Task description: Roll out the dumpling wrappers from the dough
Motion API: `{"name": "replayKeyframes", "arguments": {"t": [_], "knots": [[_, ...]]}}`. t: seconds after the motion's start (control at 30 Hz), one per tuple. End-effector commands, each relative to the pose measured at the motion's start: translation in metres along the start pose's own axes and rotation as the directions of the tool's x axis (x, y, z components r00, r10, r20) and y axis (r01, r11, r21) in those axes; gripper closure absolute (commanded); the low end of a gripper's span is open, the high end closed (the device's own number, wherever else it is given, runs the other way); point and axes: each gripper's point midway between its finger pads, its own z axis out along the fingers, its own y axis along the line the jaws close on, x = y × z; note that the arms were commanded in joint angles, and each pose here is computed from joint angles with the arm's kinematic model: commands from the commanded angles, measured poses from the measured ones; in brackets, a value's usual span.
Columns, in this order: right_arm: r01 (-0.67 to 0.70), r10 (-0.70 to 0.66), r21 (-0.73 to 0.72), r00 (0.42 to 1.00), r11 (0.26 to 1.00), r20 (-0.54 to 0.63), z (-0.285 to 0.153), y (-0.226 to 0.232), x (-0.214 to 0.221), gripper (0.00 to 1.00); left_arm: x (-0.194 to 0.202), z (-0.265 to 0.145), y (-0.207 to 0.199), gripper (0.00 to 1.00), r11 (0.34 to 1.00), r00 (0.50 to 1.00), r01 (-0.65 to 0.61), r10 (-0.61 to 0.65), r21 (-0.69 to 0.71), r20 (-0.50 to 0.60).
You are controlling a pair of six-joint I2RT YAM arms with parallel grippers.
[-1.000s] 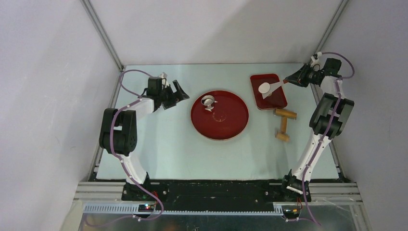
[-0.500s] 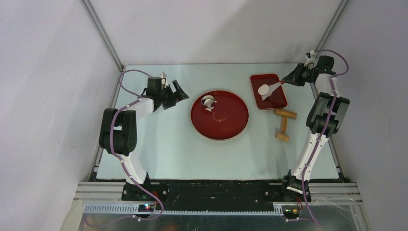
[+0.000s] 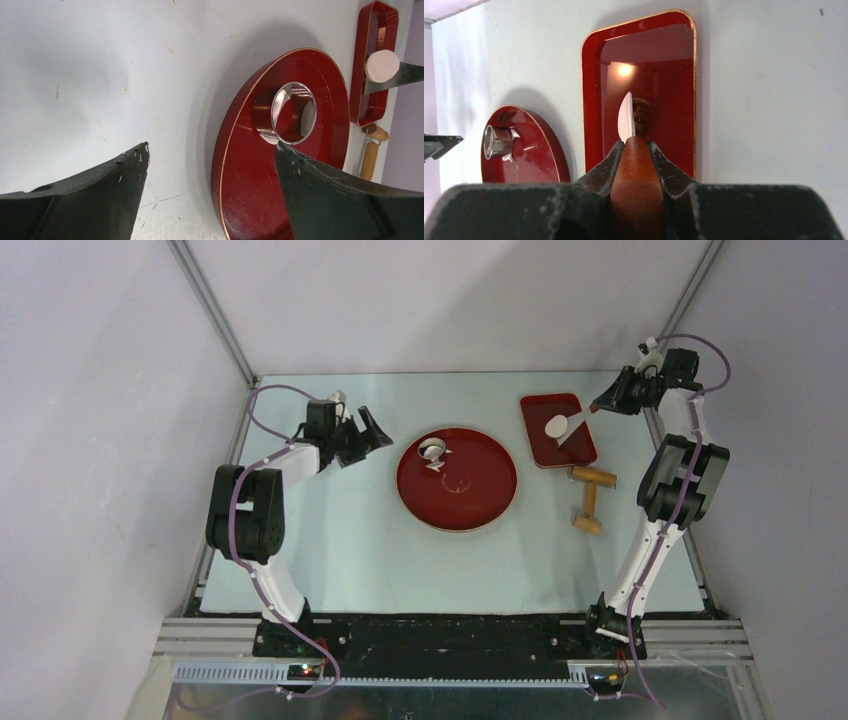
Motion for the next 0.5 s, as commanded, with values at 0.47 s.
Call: {"name": "replayKeyframes", "arguments": {"t": [0.47], "knots": [[0.373,-0.354,0.353,0.928,0.858,-0.120,-0.015,-0.008,-0.018,1.00,-0.024,-0.013,-0.022,0.02,0.998,0.998,-0.022,0.018,0.065,0.064]]}}
